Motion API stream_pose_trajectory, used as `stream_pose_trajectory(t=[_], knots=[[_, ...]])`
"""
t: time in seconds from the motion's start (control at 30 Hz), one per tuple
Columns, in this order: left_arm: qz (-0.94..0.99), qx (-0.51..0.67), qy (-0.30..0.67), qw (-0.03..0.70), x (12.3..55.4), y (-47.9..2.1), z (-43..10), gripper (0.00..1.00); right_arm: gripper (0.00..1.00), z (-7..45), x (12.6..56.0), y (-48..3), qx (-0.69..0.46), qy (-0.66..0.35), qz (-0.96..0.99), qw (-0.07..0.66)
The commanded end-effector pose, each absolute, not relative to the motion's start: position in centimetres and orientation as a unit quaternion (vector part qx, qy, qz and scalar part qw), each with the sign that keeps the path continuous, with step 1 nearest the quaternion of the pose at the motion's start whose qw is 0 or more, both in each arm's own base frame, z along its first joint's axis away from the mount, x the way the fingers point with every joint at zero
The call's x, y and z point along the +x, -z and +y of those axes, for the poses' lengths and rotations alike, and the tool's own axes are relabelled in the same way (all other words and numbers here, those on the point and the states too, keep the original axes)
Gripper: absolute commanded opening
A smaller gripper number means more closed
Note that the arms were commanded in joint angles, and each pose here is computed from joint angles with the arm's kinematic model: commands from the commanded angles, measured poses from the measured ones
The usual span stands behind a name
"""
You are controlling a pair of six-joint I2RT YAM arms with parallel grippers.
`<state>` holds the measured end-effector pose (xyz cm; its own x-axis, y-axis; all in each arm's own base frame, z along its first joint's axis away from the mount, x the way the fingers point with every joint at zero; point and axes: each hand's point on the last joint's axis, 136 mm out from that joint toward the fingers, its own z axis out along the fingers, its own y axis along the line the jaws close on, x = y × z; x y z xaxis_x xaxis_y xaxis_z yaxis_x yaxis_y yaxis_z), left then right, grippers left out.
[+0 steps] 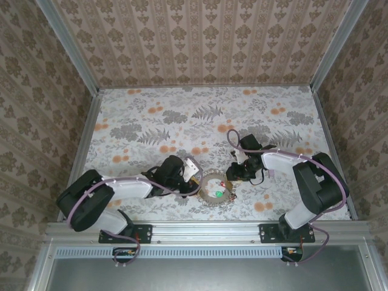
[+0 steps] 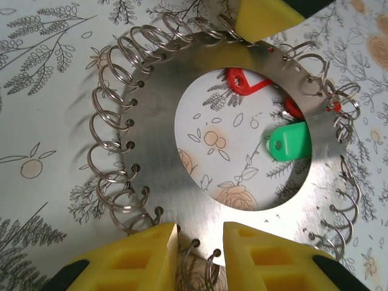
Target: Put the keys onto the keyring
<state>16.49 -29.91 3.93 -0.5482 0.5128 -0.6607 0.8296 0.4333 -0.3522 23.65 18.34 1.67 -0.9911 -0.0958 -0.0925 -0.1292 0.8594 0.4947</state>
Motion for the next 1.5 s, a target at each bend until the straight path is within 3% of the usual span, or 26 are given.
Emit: stream_pose_trajectory(t=[0.0,0.2,0.4,0.83,1.07,1.17,1.33,1.47], knots=[[0.817,0.401,0.342,0.233,17.2,-4.2,-31.0,0.26,0.33,20.1,22.2,-1.7,-0.074,-0.301,0.951,0.014],[0.834,0.395,0.323,0.209,17.3,-2.3,-30.8,0.22,0.38,19.3,21.6,-1.5,-0.064,-0.284,0.957,0.009],[0.841,0.392,0.313,0.204,17.3,-1.6,-30.4,0.21,0.36,19.7,21.1,-1.6,-0.062,-0.301,0.952,0.005],[0.836,0.380,0.303,0.255,18.8,-3.5,-30.3,0.21,0.10,20.0,22.6,-4.3,-0.069,-0.340,0.936,0.056],[0.843,0.290,0.324,0.315,22.1,-7.6,-28.1,0.31,0.04,20.3,23.7,-6.9,-0.060,-0.386,0.916,0.091],[0.847,0.234,0.339,0.337,23.5,-9.4,-26.6,0.43,0.04,20.5,24.8,-9.1,-0.046,-0.426,0.895,0.123],[0.843,0.154,0.388,0.339,25.0,-11.9,-24.7,0.61,0.02,20.2,26.6,-12.9,-0.022,-0.475,0.860,0.184],[0.835,0.130,0.430,0.317,25.7,-13.1,-25.0,0.63,0.01,19.9,27.6,-15.1,-0.008,-0.499,0.840,0.214]])
